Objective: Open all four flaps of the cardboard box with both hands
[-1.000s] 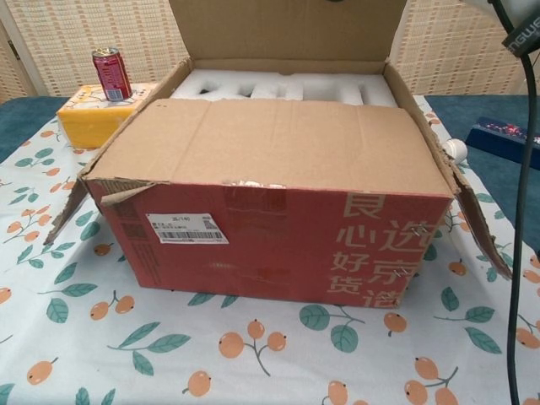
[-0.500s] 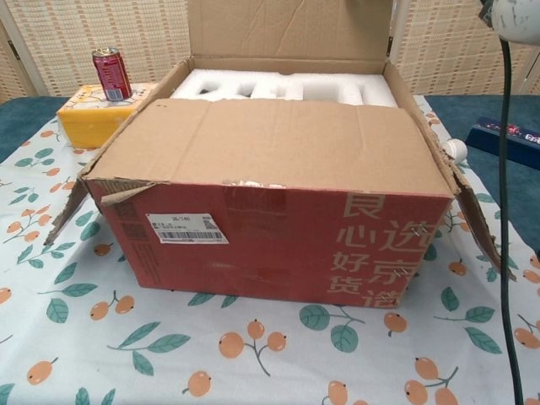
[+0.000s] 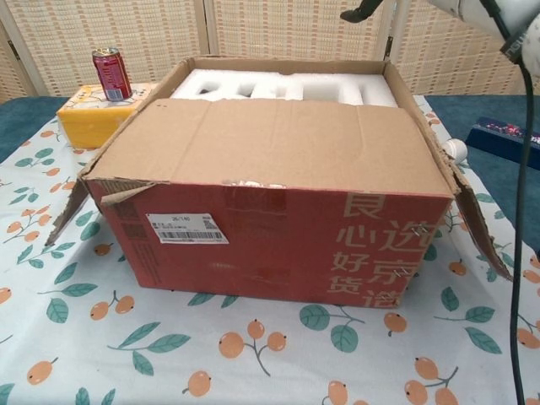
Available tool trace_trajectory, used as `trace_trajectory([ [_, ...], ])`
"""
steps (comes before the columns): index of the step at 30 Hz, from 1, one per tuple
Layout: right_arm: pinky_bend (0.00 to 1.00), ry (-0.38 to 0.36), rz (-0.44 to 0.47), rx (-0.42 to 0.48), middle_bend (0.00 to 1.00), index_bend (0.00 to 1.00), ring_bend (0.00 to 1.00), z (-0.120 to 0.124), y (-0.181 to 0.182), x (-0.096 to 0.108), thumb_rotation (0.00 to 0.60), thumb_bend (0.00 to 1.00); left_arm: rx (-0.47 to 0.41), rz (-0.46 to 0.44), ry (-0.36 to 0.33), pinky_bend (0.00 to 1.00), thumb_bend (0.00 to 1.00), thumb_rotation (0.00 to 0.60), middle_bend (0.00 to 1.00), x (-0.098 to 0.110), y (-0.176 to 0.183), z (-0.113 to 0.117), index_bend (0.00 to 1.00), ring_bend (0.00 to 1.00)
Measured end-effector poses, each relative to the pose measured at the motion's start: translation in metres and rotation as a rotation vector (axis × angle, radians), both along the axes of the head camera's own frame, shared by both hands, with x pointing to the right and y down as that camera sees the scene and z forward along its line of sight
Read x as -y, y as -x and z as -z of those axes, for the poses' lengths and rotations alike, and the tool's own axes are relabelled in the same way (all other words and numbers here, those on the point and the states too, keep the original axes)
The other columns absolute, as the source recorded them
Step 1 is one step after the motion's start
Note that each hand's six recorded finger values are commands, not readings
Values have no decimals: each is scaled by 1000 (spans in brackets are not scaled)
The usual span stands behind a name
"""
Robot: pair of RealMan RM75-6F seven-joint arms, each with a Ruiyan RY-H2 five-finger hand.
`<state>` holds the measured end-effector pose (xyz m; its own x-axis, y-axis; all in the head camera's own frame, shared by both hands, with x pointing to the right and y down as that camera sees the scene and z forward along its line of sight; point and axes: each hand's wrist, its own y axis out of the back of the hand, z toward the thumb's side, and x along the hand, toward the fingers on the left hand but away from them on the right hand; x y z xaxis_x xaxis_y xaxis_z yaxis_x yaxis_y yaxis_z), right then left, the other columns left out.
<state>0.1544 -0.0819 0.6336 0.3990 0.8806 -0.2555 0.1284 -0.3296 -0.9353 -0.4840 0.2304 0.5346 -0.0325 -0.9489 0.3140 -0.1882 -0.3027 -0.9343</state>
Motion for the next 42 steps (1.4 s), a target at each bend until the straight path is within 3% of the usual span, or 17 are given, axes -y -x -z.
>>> trace_trajectory([
  [8, 0, 185, 58, 115, 0, 0, 0, 35, -19, -62, 600, 367, 67, -9, 17, 0, 599, 600, 29, 3, -1, -14, 0, 29],
  [11, 0, 243, 31, 133, 0, 0, 0, 45, -42, -70, 600, 367, 79, -19, 38, 0, 598, 600, 29, 5, -6, -24, 0, 30],
  [20, 0, 441, -18, 238, 0, 0, 0, 45, -80, -102, 600, 367, 99, -40, 64, 0, 598, 600, 29, 10, -11, -37, 0, 30],
  [32, 224, 685, -44, 487, 0, 0, 0, 46, -79, -118, 600, 367, 165, 5, 69, 0, 598, 600, 29, 11, -4, -41, 0, 32],
  [38, 269, 815, -39, 609, 0, 0, 0, 39, -80, -123, 600, 366, 183, 18, 97, 0, 598, 600, 26, 11, -3, -47, 0, 32],
  [42, 279, 863, -26, 636, 0, 0, 0, 31, -87, -121, 600, 368, 186, 21, 104, 0, 598, 600, 25, 12, -2, -49, 0, 32],
])
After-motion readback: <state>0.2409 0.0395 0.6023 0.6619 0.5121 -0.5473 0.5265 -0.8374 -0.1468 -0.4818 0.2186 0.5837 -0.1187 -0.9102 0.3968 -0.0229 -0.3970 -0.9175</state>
